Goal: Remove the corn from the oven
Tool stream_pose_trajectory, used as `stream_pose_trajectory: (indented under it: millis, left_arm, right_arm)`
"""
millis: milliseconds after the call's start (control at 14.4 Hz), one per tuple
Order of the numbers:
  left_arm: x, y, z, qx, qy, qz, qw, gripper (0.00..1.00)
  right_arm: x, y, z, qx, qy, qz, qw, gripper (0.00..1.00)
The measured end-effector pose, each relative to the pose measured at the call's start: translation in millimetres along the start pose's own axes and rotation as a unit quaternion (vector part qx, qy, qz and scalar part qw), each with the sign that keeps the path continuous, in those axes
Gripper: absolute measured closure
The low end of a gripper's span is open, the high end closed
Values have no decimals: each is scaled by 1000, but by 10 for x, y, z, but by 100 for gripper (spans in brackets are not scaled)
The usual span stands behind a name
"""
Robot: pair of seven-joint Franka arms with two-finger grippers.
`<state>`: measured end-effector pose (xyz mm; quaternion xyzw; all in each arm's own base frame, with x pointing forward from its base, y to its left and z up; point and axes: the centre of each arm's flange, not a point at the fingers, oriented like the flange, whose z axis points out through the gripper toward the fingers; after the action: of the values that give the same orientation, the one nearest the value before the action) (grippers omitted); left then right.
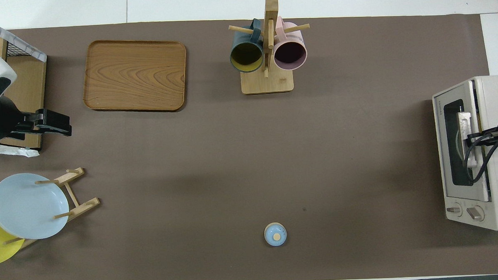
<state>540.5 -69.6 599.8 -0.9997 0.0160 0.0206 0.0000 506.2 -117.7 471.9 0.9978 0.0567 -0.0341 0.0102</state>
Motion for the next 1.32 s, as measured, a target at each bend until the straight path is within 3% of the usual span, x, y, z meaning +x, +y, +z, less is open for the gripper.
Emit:
stream_pose_trajectory:
  millis: [763,1319]
  left_arm:
    - [0,0,0,0,0,0,1000,0]
    - [0,0,0,0,0,0,1000,0]
  right_arm:
    - [154,-558,299,27,3,-28,999,99]
    - [362,-1041,985,33,20,-55,998,99]
